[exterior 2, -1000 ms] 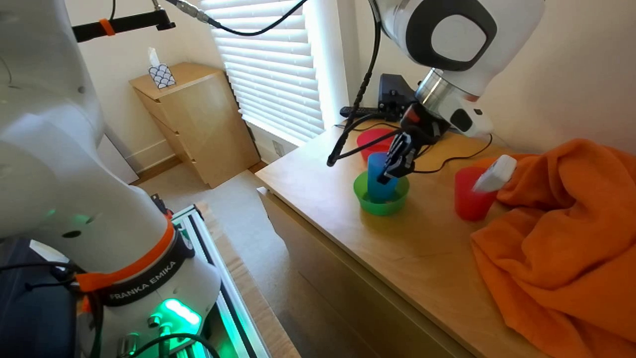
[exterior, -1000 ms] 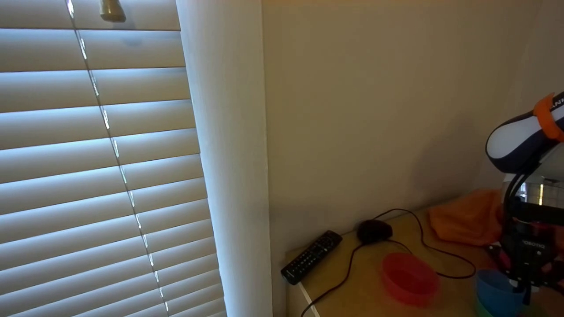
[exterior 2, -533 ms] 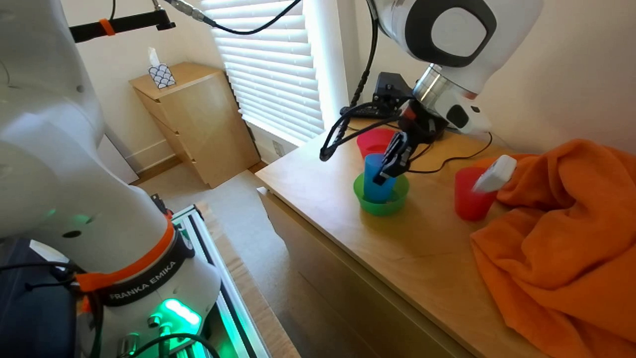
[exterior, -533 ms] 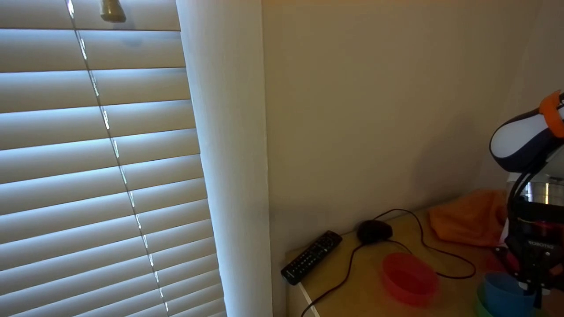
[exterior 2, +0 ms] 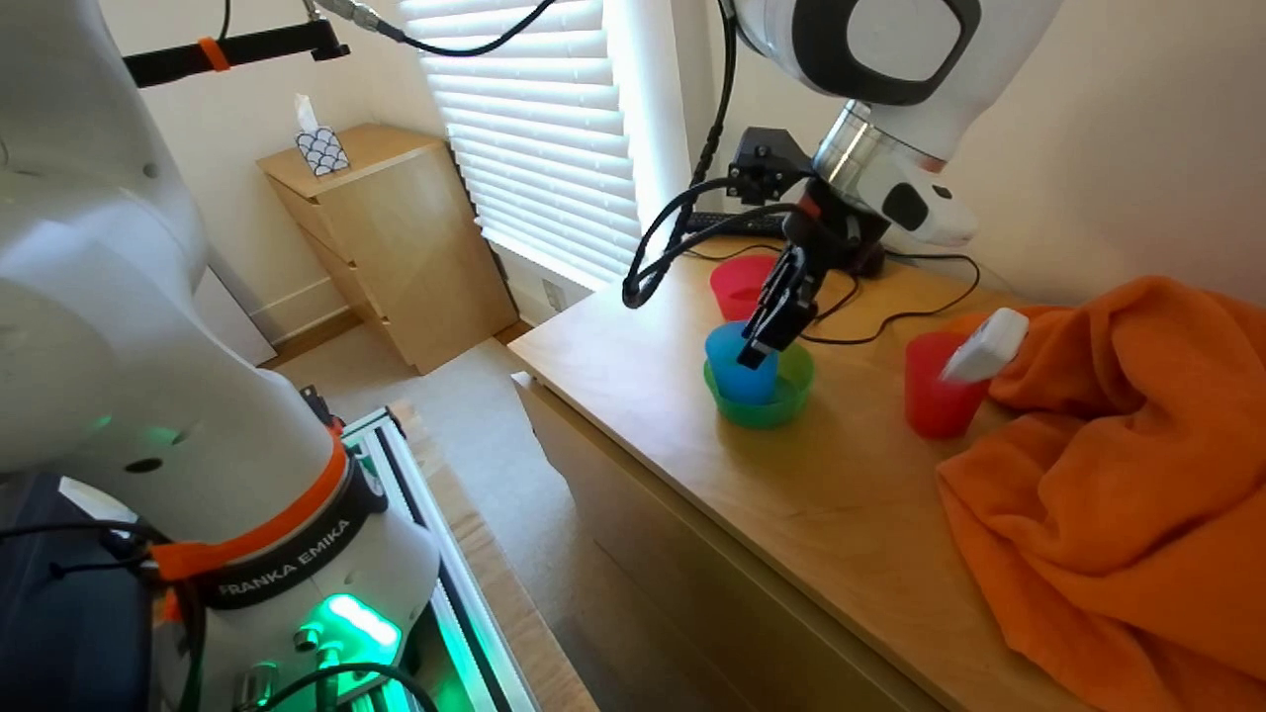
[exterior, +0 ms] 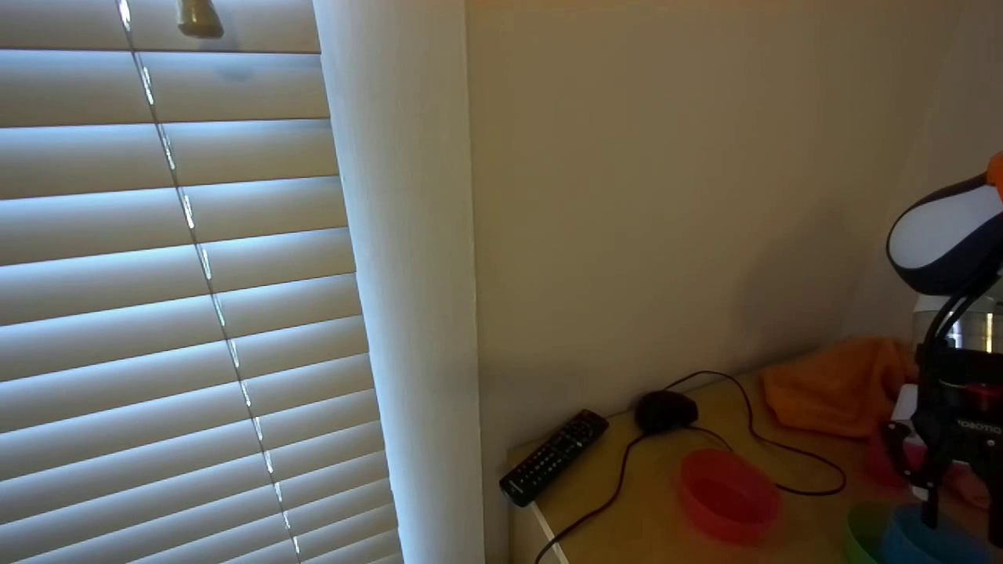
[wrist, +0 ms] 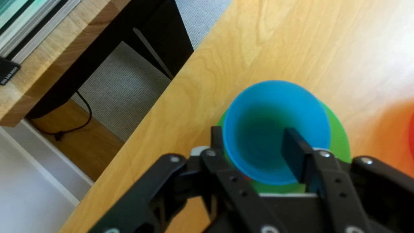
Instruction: Put the blue cup in the green bowl
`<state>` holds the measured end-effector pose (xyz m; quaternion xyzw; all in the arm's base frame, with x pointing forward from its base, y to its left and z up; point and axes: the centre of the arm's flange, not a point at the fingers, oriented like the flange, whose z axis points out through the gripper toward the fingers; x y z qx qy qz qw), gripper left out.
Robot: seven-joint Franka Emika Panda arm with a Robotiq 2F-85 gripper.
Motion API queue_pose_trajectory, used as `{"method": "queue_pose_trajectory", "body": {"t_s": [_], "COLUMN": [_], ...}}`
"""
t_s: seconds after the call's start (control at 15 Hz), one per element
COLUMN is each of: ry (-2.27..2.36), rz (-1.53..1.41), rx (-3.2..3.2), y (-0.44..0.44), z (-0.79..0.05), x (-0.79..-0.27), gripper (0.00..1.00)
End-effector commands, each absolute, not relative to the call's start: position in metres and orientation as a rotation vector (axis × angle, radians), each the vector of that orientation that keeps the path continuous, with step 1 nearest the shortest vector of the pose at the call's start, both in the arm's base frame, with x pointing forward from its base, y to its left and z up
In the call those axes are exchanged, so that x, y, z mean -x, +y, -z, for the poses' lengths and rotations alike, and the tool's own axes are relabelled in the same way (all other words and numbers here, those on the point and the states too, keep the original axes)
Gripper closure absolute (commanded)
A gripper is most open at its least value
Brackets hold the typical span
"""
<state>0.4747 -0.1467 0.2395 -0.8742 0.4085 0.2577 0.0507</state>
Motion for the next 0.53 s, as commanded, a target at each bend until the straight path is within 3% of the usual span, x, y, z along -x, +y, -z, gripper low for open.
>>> {"method": "queue_pose_trajectory", "body": {"t_s": [0.0,0.13,0.33,0.4,0.47], "ry": [1.138,1.011,0.824,0.939,0.9], "rz": [-0.712,-0.615,-0.554,-0.626,-0.596], "rx": [2.731,2.827,2.952,2.891,2.919], "y": [-0.131,-0.119,-0.098,-0.117,-0.11], "z": [-0.274,-0.302,-0.341,-0.31,-0.322], "x": [-0.449,-0.432,-0.405,-0.447,-0.439], "gripper": [0.17,0.02,0.0,0.0,0.0]}}
